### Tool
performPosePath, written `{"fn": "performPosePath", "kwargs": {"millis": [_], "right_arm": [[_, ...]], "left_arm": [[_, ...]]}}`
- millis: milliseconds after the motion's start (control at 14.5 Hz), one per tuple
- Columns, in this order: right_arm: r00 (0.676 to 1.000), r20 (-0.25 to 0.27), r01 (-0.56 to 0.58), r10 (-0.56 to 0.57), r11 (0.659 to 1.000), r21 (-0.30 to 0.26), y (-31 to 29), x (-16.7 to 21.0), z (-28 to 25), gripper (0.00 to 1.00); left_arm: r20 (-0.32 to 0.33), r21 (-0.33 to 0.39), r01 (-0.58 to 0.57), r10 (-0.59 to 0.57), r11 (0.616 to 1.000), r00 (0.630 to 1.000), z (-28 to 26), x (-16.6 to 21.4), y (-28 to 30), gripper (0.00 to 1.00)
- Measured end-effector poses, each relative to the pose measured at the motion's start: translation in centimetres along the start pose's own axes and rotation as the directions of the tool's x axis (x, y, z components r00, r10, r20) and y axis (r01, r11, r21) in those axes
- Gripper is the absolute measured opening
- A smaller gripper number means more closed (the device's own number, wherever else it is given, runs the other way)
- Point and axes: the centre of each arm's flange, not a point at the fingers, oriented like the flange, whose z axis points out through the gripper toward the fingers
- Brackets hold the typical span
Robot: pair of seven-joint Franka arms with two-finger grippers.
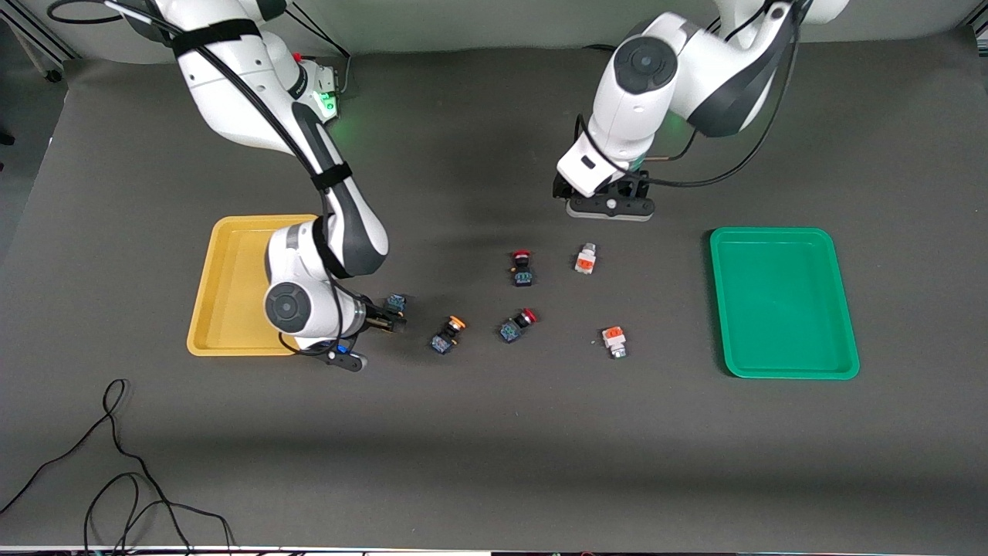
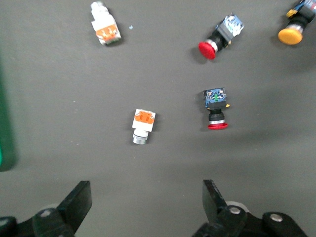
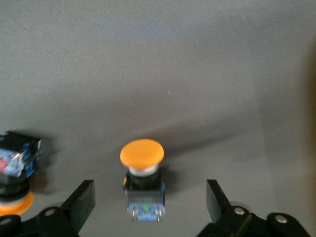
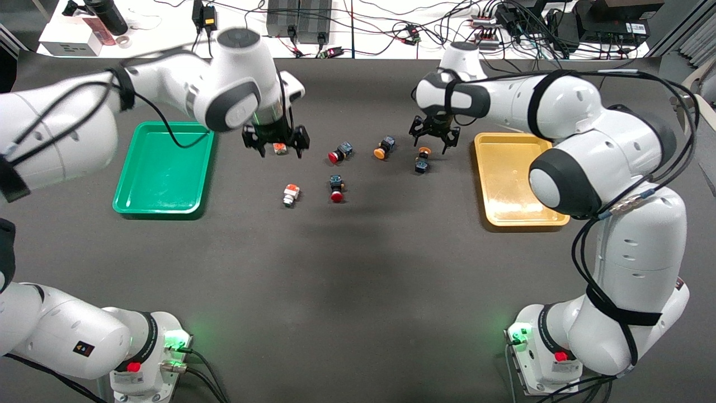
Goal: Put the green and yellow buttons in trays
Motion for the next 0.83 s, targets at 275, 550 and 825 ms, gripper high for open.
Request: {"fn": "performPosePath", "kwargs": {"millis": [275,550,825], "right_arm": [[1.0,-0.004,-0.031,0.031,0.999,0.019,-0.1,-0.3,3.7,0.87],[0.997,-0.013,-0.069,0.07,0.997,0.034,-0.7,-0.6,2.8,0.43],[0.995,-0.006,-0.103,0.103,0.994,0.037,1.3,0.8,-1.4,0.33]], "left_arm": [[0.012,0.034,-0.052,0.052,0.998,0.999,7.2,0.0,0.2,1.0],[0.014,0.031,-0.082,0.082,0.996,0.997,13.6,-0.1,-0.4,1.0],[0.012,0.017,-0.091,0.091,0.996,0.996,17.0,0.3,-0.6,0.99]]}}
